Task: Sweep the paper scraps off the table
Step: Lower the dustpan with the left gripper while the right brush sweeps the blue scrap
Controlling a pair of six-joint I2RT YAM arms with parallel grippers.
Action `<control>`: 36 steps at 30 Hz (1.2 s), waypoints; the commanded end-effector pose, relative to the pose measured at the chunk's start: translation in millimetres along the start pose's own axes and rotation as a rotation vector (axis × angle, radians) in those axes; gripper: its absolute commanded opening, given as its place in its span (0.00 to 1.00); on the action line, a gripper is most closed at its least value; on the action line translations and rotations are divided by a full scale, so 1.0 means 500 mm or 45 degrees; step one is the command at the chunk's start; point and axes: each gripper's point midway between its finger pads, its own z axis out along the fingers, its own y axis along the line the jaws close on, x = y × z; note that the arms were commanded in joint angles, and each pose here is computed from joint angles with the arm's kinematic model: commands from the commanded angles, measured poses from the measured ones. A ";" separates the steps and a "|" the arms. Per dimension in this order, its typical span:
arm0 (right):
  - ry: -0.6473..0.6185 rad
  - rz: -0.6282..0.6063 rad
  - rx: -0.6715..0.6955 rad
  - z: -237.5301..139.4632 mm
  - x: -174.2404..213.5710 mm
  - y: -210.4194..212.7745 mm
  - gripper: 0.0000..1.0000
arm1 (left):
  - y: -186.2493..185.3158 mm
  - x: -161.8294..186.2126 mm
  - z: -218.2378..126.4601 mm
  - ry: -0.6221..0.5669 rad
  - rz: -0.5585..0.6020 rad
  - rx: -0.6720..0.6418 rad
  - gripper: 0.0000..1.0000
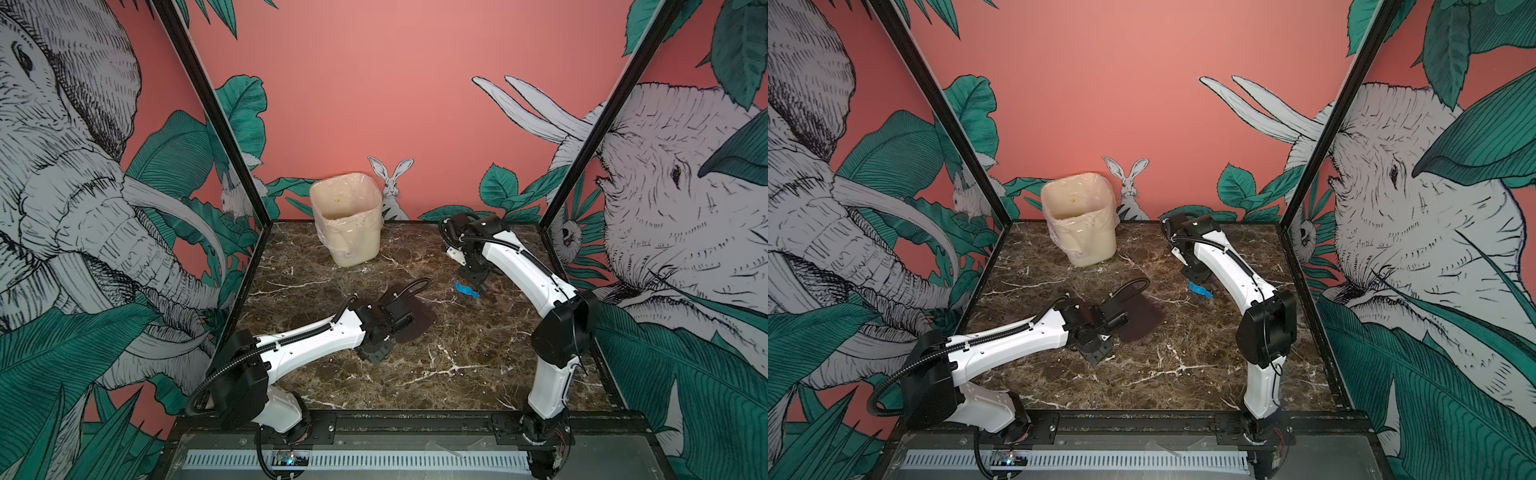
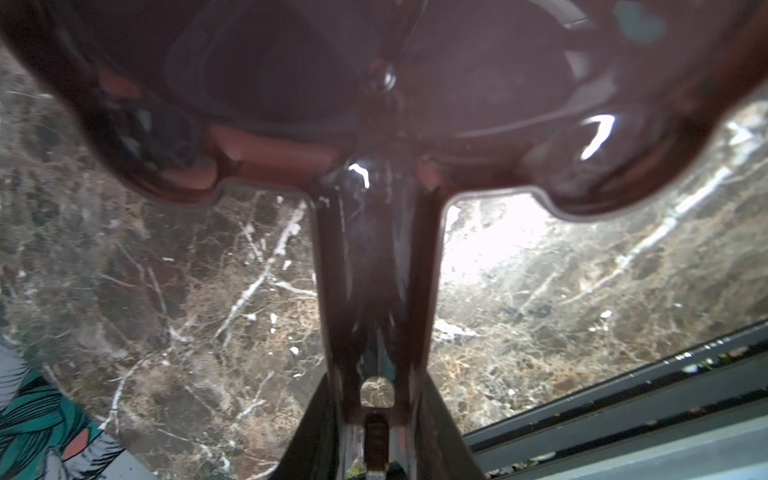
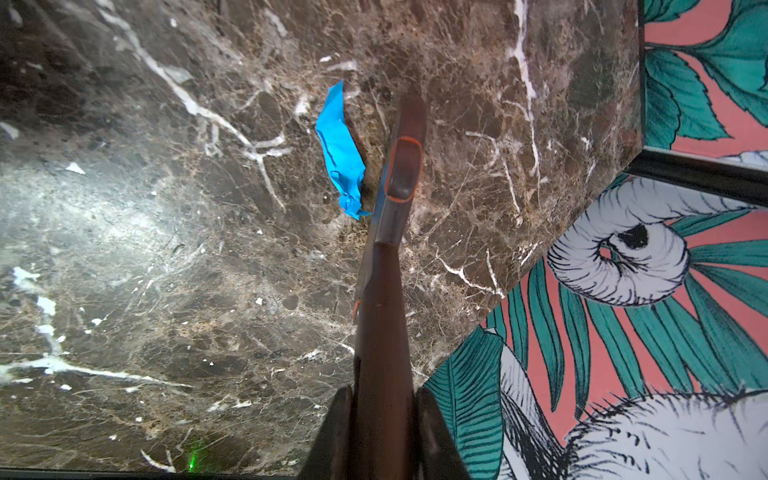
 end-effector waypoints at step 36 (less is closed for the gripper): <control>-0.015 -0.284 -0.010 -0.114 -0.040 0.157 0.00 | -0.086 0.050 0.088 0.148 0.054 0.177 0.00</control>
